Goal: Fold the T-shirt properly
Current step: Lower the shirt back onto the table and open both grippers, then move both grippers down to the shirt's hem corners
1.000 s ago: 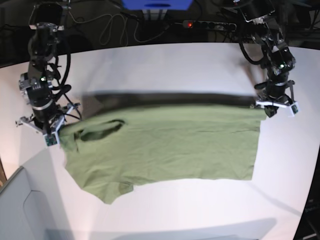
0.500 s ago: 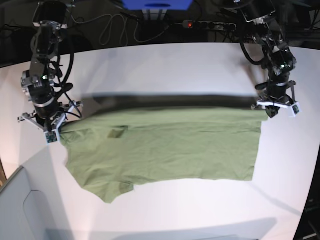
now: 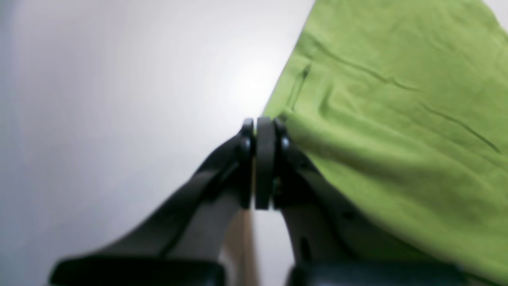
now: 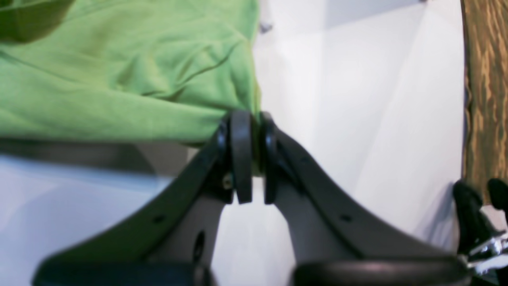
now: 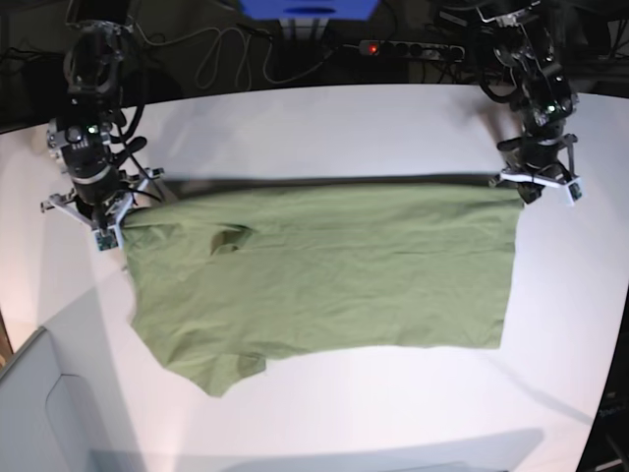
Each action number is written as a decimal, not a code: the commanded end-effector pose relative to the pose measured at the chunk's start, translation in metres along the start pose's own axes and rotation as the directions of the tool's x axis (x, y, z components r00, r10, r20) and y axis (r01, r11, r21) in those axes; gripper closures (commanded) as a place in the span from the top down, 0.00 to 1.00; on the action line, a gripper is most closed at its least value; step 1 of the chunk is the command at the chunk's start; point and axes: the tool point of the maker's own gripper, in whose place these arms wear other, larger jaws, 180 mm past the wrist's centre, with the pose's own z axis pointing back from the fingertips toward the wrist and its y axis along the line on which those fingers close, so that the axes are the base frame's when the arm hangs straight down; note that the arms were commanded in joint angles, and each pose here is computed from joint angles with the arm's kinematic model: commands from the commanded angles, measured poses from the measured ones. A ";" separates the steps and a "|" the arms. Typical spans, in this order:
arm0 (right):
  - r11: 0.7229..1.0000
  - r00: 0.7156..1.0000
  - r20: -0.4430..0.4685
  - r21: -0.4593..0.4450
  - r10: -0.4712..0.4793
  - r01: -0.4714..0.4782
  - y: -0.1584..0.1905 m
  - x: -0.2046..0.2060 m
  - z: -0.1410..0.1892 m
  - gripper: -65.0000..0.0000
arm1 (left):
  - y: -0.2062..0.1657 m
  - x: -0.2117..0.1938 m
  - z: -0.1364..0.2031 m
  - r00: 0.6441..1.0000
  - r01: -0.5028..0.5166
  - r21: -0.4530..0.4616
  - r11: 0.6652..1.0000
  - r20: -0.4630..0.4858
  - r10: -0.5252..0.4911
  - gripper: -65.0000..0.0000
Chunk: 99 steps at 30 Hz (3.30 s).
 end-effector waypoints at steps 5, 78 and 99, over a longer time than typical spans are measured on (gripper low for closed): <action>0.999 0.999 -0.024 -0.005 0.048 -0.049 -0.005 -0.016 0.008 0.00 | 0.010 -0.001 0.009 1.000 0.024 0.014 1.000 0.013 -0.024 0.00; 1.000 0.993 0.121 -0.015 0.018 -0.016 -0.014 0.059 -0.016 0.63 | 0.009 0.111 -0.068 0.989 0.002 0.006 1.000 0.150 -0.003 0.63; 1.000 0.999 0.047 0.006 0.008 -0.008 -0.009 0.035 -0.029 0.63 | -0.089 0.113 -0.168 0.973 0.188 -0.114 0.976 0.154 -0.169 0.63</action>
